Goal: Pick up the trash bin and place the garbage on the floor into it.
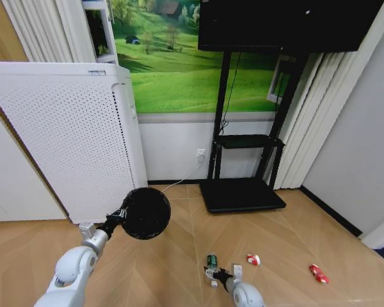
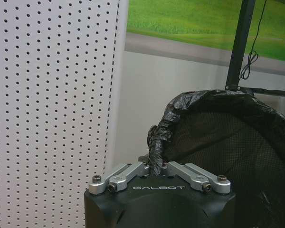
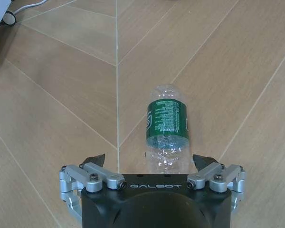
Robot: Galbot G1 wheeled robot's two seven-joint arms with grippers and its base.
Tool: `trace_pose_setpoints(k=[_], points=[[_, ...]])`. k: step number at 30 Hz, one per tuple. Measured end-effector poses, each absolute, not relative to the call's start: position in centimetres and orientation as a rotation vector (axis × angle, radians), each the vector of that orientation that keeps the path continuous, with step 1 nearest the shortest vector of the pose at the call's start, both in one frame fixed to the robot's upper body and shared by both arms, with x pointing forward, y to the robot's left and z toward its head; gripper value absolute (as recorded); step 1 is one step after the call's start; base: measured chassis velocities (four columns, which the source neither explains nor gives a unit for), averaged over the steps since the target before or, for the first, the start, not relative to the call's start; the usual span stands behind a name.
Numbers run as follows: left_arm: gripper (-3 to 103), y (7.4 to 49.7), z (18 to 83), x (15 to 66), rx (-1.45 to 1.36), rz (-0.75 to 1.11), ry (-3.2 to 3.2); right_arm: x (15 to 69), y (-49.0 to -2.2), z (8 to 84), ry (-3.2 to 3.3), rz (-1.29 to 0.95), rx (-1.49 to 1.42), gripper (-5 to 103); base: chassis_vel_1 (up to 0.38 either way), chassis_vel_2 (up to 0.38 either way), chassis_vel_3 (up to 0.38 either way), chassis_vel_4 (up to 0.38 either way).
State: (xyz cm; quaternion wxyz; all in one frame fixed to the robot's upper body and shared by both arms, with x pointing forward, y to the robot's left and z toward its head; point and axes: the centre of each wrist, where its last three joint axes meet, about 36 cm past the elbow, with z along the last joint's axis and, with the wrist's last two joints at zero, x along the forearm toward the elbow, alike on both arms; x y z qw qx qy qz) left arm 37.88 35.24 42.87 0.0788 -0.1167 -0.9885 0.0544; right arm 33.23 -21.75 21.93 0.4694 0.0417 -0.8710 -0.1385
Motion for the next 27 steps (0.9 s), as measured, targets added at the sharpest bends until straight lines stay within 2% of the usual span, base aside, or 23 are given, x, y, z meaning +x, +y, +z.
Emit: trace_pose_setpoints(k=[27], points=[[4,36.1,43.6,37.0,-0.288,0.169,-2.986,36.0,-19.2,19.3,-2.153,-0.224,0.081,100,0.000,0.000,0.000,0.000]])
